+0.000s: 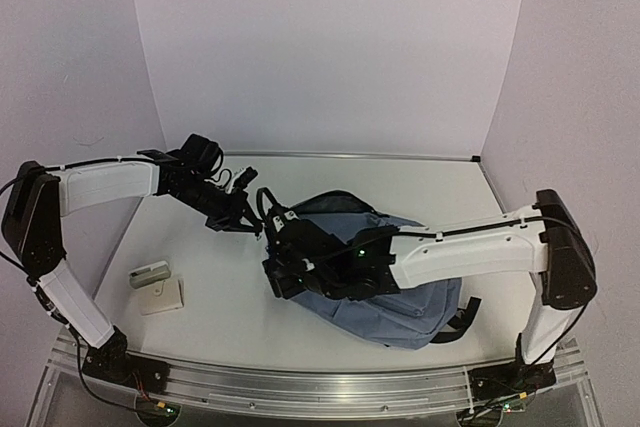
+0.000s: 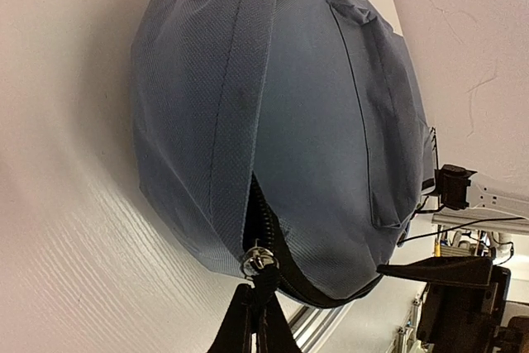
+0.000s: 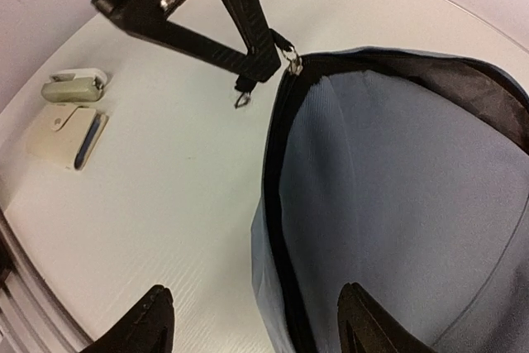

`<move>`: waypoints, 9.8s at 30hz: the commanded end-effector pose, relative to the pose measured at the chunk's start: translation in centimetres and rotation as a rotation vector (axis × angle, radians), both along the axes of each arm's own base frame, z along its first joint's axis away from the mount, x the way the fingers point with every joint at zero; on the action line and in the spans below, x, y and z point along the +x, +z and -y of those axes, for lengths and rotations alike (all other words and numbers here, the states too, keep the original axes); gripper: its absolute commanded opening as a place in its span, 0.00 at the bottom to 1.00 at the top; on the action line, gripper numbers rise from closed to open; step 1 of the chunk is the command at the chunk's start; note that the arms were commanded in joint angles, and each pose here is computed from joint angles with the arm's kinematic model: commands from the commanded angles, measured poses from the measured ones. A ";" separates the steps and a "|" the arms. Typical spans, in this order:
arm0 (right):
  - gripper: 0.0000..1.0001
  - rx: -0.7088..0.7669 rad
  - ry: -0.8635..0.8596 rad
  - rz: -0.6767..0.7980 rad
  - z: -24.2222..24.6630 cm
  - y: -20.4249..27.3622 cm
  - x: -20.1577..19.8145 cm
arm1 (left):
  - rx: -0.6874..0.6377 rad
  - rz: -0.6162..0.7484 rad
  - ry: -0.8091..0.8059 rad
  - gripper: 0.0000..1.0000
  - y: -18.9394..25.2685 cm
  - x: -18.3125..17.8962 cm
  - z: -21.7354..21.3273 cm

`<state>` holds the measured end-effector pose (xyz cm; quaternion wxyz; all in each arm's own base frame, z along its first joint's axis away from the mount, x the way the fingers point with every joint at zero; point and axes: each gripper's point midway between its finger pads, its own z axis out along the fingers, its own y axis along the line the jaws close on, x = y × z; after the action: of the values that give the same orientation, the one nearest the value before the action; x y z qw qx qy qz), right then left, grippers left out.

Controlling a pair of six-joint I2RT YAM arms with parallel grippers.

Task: Pack the student bag
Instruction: Zip the student bag at the center of the board, then adjust the student bag at the center of the board, then zip the student bag at the center of the board.

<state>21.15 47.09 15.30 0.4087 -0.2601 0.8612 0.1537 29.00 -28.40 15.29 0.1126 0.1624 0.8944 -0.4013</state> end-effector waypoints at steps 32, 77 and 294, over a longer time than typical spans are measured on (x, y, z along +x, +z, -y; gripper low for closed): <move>0.00 -0.032 0.431 -0.174 -0.1 -2.9 -10.5 | 0.271 0.167 0.052 0.00 1.6 4.6 -2.8; 0.90 0.064 -0.220 -0.106 10.3 2.7 0.1 | 0.172 0.108 0.043 0.36 0.2 0.4 -2.5; 0.26 0.657 -1.023 -0.366 10.6 -11.3 9.6 | -0.009 -0.039 0.257 0.00 -7.5 -3.4 4.6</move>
<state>30.00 43.90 5.87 0.2811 0.3015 0.8476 0.3342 25.73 -32.88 4.45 0.0991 0.0437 0.9327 -0.3441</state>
